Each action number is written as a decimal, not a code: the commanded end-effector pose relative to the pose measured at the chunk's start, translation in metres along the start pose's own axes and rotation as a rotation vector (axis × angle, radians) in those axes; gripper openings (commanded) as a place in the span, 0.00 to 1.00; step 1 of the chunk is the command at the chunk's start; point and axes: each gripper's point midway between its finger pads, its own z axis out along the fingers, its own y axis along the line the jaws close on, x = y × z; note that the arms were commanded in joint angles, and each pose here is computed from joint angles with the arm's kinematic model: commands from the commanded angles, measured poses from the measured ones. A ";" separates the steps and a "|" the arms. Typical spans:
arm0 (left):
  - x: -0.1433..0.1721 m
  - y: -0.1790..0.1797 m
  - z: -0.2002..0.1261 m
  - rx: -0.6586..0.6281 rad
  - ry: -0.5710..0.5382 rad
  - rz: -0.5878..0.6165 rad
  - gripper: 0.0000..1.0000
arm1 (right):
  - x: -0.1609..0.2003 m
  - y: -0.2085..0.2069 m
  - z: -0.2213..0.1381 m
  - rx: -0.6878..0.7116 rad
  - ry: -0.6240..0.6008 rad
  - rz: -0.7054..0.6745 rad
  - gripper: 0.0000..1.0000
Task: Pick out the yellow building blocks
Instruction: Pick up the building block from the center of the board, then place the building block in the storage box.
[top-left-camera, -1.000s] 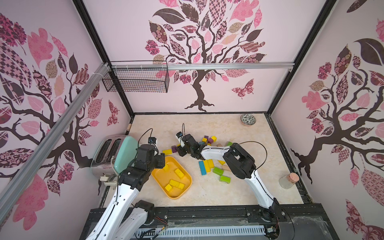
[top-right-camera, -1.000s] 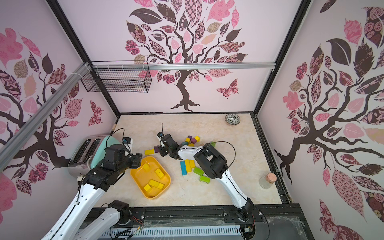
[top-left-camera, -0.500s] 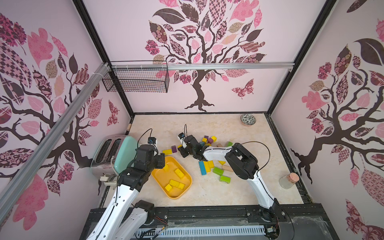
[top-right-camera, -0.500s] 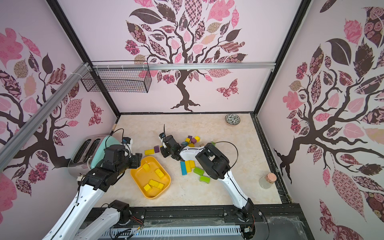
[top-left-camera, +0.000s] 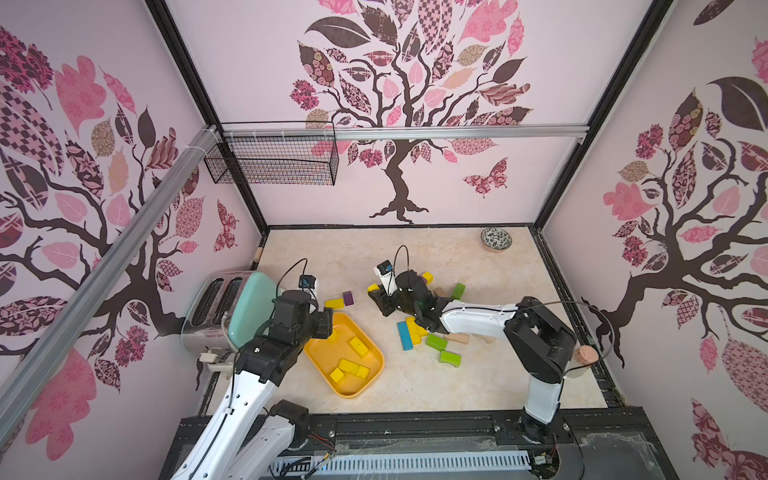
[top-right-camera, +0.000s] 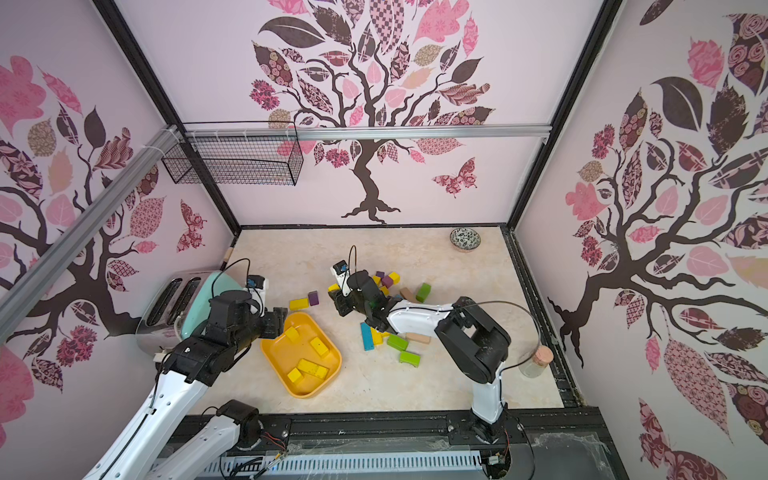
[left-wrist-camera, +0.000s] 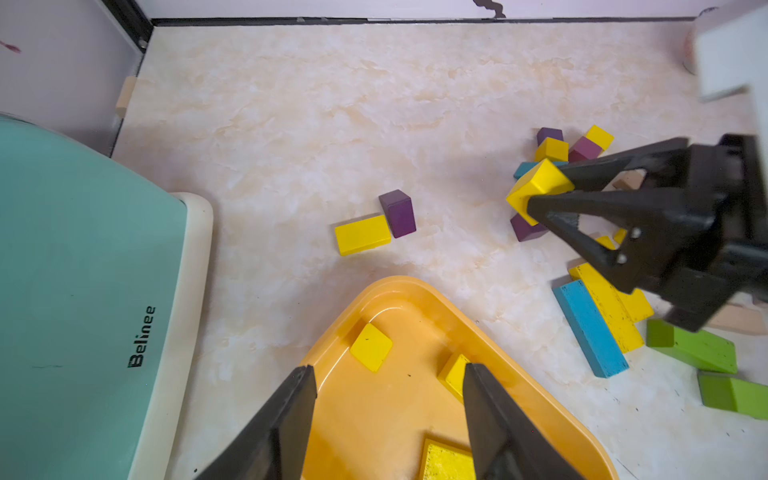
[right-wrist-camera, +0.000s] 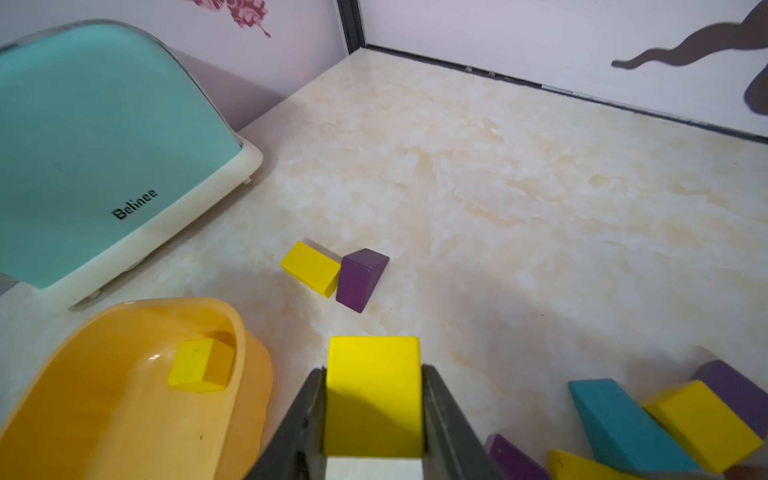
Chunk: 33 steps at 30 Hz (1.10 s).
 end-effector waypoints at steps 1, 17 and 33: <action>-0.003 -0.011 0.000 0.043 0.006 0.007 0.63 | -0.017 0.006 -0.026 -0.031 -0.052 -0.004 0.31; -0.012 -0.003 -0.005 0.011 -0.037 -0.003 0.63 | 0.012 0.075 -0.112 -0.252 -0.075 -0.326 0.32; -0.021 0.023 -0.041 -0.089 -0.187 -0.074 0.62 | 0.028 0.101 -0.131 -0.346 -0.101 -0.458 0.29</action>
